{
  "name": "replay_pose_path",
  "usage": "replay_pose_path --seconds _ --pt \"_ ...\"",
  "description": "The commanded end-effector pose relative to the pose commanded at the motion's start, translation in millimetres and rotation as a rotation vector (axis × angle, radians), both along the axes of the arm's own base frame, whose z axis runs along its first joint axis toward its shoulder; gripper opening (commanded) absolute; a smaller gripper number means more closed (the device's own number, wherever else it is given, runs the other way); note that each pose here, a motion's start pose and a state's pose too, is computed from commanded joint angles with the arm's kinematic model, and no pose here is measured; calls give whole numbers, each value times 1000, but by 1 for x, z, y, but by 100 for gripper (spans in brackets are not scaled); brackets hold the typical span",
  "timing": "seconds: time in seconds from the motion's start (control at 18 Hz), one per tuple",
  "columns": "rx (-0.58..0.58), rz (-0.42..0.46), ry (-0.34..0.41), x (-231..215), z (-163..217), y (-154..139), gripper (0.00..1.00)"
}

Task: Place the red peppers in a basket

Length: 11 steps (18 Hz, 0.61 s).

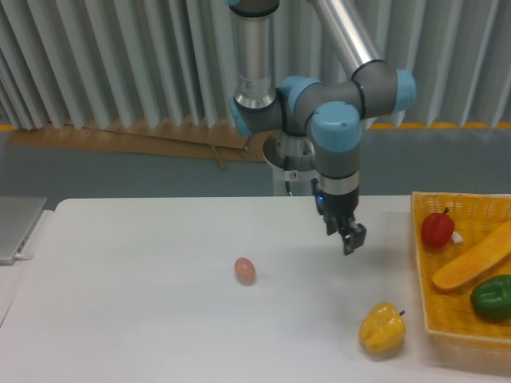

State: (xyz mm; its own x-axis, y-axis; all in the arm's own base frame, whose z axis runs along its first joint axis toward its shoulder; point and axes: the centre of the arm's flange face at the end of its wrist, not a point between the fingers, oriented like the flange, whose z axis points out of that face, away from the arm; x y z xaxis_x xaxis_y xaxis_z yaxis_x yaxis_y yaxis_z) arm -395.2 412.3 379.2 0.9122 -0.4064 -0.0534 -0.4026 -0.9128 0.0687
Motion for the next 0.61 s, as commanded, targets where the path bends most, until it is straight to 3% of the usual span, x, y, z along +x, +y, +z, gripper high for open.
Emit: replay_pose_path --seconds 0.39,0.61 --pt "2 -41 13 -28 12 -22 67" --pt "-9 -98 9 -56 13 -55 67"
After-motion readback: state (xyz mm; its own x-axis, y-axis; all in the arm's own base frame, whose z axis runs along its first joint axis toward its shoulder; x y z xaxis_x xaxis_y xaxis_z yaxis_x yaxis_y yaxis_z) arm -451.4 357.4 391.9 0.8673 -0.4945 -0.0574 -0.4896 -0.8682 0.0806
